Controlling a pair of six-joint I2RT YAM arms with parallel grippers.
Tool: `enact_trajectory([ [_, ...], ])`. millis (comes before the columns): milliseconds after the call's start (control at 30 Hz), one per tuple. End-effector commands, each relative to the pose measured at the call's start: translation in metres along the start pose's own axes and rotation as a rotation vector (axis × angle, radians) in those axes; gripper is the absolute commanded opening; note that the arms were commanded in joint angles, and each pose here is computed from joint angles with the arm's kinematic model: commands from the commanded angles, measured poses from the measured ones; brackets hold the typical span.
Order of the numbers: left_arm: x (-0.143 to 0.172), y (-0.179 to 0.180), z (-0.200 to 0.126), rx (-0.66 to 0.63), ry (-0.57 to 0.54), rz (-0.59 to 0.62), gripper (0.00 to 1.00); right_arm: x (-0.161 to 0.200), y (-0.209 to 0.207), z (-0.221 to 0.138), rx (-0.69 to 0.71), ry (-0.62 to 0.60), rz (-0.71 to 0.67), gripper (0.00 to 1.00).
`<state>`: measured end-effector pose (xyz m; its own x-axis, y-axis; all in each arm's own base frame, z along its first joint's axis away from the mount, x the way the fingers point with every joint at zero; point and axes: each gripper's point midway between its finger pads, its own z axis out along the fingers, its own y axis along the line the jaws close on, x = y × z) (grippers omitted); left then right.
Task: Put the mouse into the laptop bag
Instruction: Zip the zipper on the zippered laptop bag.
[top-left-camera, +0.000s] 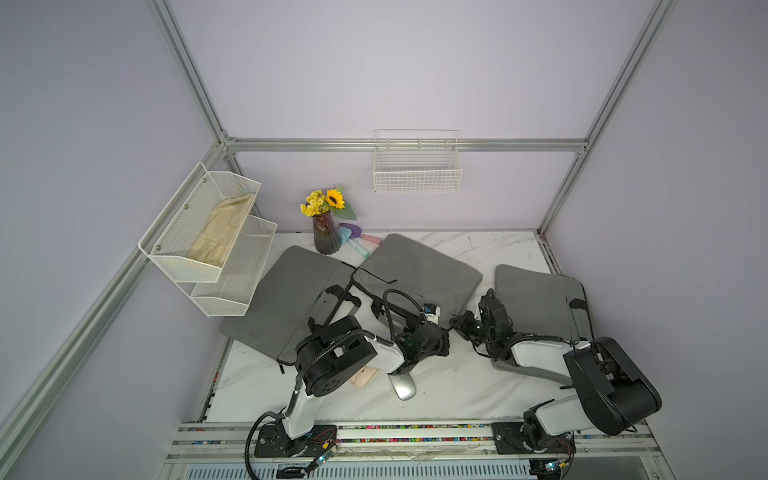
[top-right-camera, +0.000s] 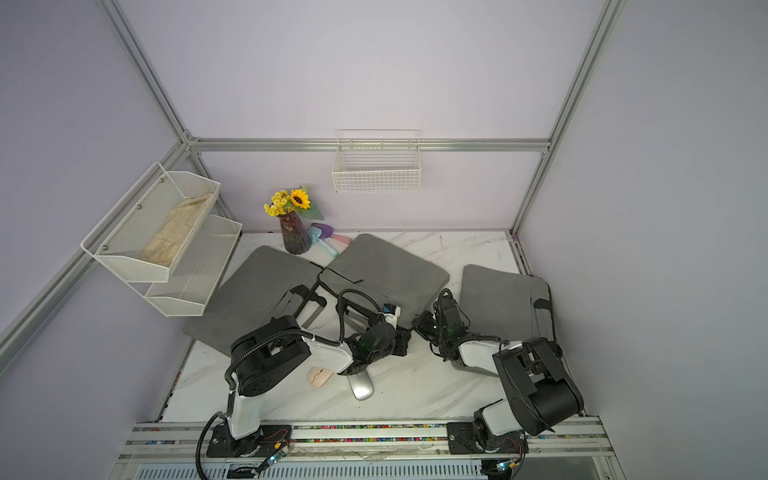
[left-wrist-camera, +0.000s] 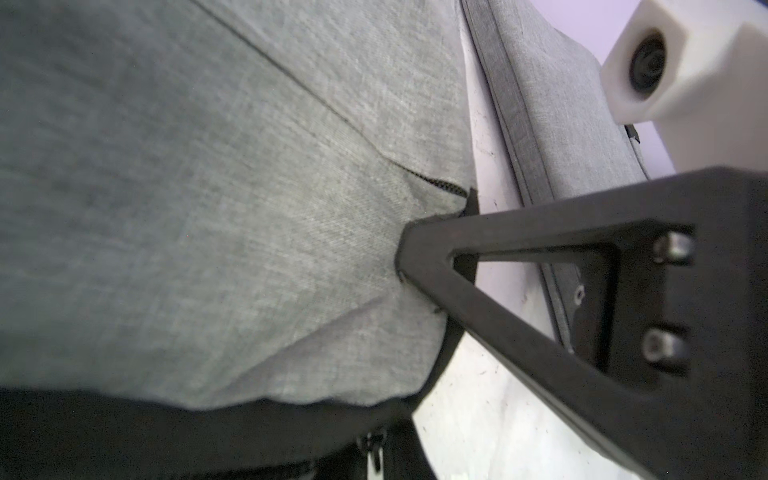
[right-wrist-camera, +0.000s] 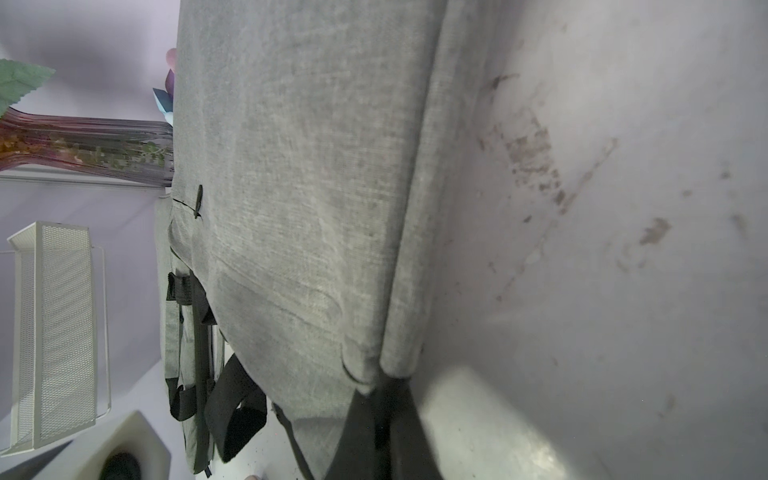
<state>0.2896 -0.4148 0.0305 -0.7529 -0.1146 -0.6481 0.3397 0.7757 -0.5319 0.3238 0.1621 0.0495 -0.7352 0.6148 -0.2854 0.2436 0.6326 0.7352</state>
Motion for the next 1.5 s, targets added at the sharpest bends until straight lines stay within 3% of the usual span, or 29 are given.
enact_trajectory([
  [0, 0.017, 0.02, 0.002, -0.091, 0.059, 0.024, 0.05, -0.016, 0.029, 0.0, -0.08, -0.044, -0.024, 0.0],
  [167, 0.02, 0.028, -0.006, -0.128, 0.083, 0.03, 0.0, -0.023, 0.015, -0.002, -0.003, -0.095, -0.025, 0.0],
  [500, 0.024, 0.061, -0.036, -0.357, 0.178, 0.087, 0.0, -0.035, -0.007, -0.017, 0.087, -0.185, -0.064, 0.0],
  [633, 0.028, 0.045, -0.034, -0.264, 0.216, 0.131, 0.04, -0.034, -0.004, -0.017, 0.073, -0.171, -0.087, 0.0],
  [900, 0.04, 0.022, -0.015, -0.075, 0.212, 0.146, 0.27, -0.025, 0.017, -0.026, -0.051, -0.143, -0.056, 0.0],
  [1067, 0.049, 0.022, -0.004, -0.046, 0.223, 0.131, 0.31, -0.023, 0.018, -0.028, -0.067, -0.139, -0.049, 0.0],
  [1200, 0.049, 0.025, 0.0, -0.049, 0.207, 0.11, 0.42, -0.021, 0.019, -0.025, -0.079, -0.128, -0.043, 0.0],
  [1267, 0.047, 0.027, 0.0, -0.049, 0.199, 0.102, 0.42, -0.021, 0.021, -0.023, -0.087, -0.123, -0.041, 0.0],
  [1467, 0.047, 0.026, -0.001, -0.039, 0.197, 0.095, 0.29, -0.022, 0.021, -0.019, -0.079, -0.119, -0.039, 0.0],
])
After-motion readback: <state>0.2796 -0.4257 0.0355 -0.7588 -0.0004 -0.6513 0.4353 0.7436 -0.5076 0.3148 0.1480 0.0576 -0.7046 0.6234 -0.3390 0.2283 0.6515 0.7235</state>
